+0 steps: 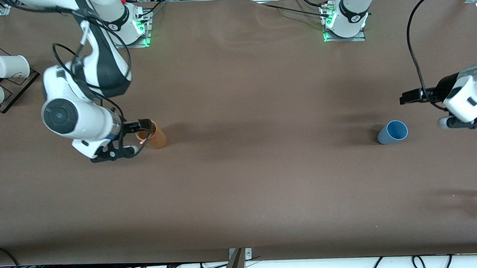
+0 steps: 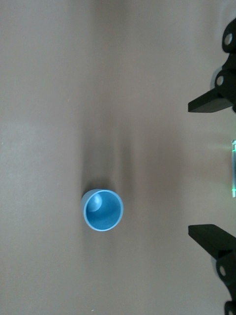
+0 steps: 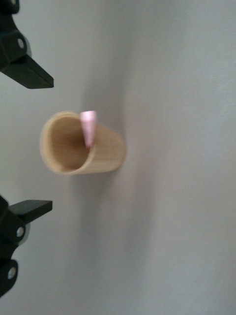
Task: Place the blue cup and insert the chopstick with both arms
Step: 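Reach the right gripper to the pink chopstick while the left gripper reaches the blue cup, then grasp the pink chopstick with the right gripper while the left gripper grasps the blue cup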
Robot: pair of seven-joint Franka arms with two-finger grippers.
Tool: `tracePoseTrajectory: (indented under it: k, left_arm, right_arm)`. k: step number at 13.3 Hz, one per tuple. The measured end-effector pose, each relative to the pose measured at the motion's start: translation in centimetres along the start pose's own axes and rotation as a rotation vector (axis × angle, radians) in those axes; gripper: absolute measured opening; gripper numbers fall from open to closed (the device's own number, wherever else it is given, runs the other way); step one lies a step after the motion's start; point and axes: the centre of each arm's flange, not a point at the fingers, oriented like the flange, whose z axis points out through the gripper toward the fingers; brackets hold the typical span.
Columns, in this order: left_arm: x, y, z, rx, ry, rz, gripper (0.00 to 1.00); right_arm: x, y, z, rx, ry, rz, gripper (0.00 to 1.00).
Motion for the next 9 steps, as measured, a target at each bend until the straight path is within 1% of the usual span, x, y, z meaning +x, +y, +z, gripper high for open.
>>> tracePoseTrajectory:
  k: [2,4,5,6,7,8,9]
  left_arm:
    - [2.6,-0.7,3.5,0.039,-0.021,-0.006,1.0]
    - [4.9,-1.2,6.8,0.071,-0.022,-0.006,1.0]
    - [5.8,-1.5,8.4,0.088,-0.008,-0.004,1.0]
    - [6.4,-1.8,10.0,0.108,0.021,0.0,1.0]
    - [6.8,-2.0,11.7,0.118,0.054,0.006,1.0]
    - [6.8,-2.2,13.4,0.118,0.08,0.009,1.0]
    - [6.6,-2.3,15.0,0.118,0.093,0.012,1.0]
  right_arm:
    - [0.7,-1.1,0.8,-0.003,0.025,-0.016,1.0]
    - [0.9,-1.8,1.5,-0.006,0.029,-0.026,0.97]
    - [1.2,-1.8,2.1,-0.007,0.024,-0.026,0.96]
    - [1.4,-1.8,2.9,-0.009,0.016,-0.025,0.88]
    - [1.5,-1.7,3.7,-0.011,0.004,-0.024,0.88]
    - [1.6,-1.7,4.4,-0.013,-0.004,-0.023,0.81]
    - [1.7,-1.6,4.7,-0.014,-0.01,-0.023,0.68]
